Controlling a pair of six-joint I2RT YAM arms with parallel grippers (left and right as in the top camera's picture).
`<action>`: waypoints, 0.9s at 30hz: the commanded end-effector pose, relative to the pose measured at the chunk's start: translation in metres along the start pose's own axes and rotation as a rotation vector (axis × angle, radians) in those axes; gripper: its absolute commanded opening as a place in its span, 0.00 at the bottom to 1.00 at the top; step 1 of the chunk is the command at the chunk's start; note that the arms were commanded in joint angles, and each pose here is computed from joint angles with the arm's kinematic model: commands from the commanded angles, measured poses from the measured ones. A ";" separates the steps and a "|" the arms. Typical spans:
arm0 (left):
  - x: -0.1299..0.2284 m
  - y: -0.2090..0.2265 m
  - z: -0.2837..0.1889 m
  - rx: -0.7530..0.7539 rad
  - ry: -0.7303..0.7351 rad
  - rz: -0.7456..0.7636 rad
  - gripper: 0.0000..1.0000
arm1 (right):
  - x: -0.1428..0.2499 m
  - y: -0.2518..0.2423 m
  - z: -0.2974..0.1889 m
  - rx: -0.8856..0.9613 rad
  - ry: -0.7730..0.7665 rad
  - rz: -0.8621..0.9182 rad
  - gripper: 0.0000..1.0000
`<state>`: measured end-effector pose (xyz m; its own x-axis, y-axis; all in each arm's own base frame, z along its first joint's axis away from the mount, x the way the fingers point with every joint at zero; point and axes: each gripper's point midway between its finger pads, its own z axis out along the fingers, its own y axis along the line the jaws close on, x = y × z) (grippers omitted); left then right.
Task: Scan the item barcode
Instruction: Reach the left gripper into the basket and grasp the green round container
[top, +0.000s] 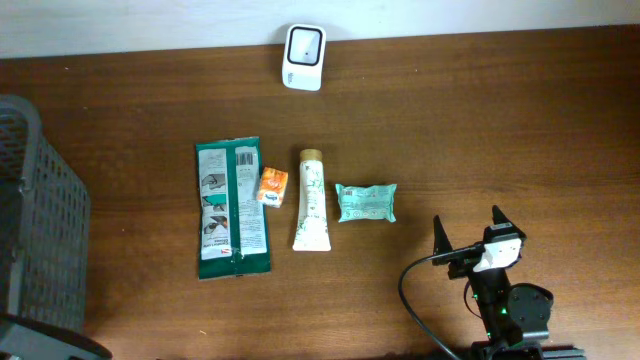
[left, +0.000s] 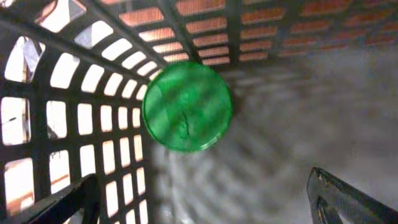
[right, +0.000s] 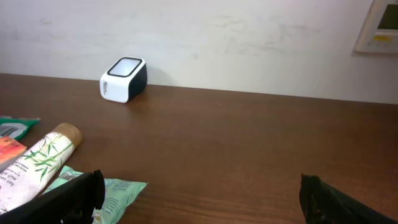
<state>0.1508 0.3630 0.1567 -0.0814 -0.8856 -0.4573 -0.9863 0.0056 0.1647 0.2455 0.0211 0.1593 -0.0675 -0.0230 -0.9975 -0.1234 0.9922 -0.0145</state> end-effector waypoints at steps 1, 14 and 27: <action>-0.010 0.009 0.014 -0.020 -0.021 0.037 0.94 | 0.003 0.003 0.000 -0.014 0.006 0.005 0.98; -0.015 0.010 0.065 -0.117 -0.005 0.143 0.96 | 0.003 0.003 0.000 -0.014 0.006 0.005 0.98; -0.001 0.008 0.089 -0.034 0.092 0.112 0.76 | 0.003 0.003 0.000 -0.014 0.006 0.005 0.98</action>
<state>0.1253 0.4096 0.0951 -0.1946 -0.8985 -0.3934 -0.9497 0.0723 0.3046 0.2455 0.0211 0.1593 -0.0676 -0.0218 -0.9975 -0.1234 0.9923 -0.0134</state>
